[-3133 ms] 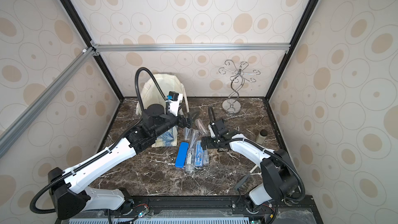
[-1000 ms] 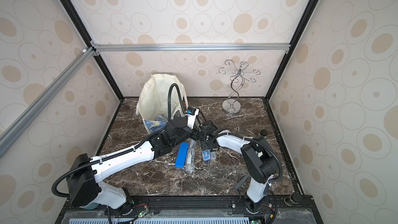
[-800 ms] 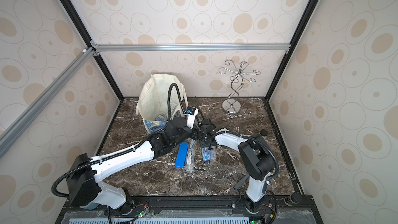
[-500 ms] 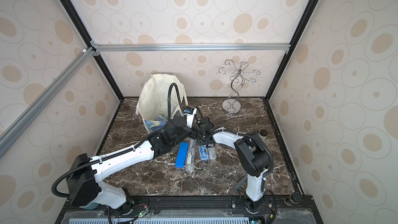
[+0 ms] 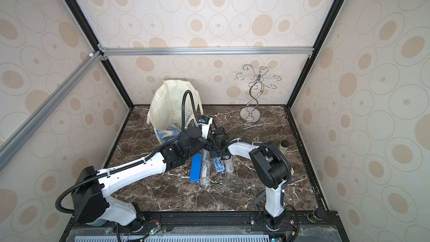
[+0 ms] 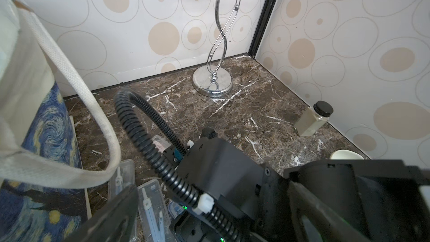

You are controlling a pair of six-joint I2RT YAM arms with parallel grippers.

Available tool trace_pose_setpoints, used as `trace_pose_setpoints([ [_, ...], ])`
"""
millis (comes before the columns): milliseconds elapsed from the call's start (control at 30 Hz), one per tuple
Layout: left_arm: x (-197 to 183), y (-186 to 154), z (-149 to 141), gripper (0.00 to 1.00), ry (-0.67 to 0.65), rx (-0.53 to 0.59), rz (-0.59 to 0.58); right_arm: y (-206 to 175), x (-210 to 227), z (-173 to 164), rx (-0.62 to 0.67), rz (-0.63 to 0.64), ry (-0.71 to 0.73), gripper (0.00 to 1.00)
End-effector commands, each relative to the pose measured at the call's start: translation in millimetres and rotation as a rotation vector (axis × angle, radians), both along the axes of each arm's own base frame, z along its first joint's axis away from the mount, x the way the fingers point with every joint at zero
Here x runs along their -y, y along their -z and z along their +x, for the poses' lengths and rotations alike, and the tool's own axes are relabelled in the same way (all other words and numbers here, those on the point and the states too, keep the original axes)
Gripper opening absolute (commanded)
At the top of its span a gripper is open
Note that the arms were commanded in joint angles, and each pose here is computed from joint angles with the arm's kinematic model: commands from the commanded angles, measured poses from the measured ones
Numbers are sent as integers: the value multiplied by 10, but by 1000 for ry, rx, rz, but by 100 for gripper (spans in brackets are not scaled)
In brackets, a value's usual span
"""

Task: Put the compass set into the canvas bag
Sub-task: Pick up the compass set at the center of the board.

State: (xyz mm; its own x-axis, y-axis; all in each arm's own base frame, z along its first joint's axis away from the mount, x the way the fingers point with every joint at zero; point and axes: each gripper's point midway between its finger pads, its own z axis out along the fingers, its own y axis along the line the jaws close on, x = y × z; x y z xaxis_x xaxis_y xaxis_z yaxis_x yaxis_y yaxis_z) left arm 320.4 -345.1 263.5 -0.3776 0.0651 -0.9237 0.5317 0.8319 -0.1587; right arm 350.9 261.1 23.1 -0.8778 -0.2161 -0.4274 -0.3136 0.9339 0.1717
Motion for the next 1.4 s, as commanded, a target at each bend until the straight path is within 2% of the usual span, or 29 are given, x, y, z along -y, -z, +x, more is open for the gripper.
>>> trace_pose_setpoints([
  [0, -18, -152, -56, 100, 2, 20, -41, 379, 345, -510, -168, -190, -19, 62],
  [200, -141, -321, -50, 100, -47, 54, -85, 435, 530, -598, -158, -356, -10, 62],
  [567, -482, -679, -96, 100, -142, 137, -132, 490, 472, -574, -167, -399, 0, 57],
  [733, -557, -699, -126, 100, -151, 145, -136, 271, 351, -493, -122, -311, -1, 56],
  [1033, -523, -748, -175, 100, -107, 155, -148, -470, 301, -138, -25, -59, 50, 56],
  [1233, -387, -747, -232, 100, -29, 153, -168, -960, 529, 154, 56, 59, 146, 55],
  [1367, -251, -630, -227, 100, 13, 118, -166, -1241, 776, 334, 126, 92, 224, 55],
])
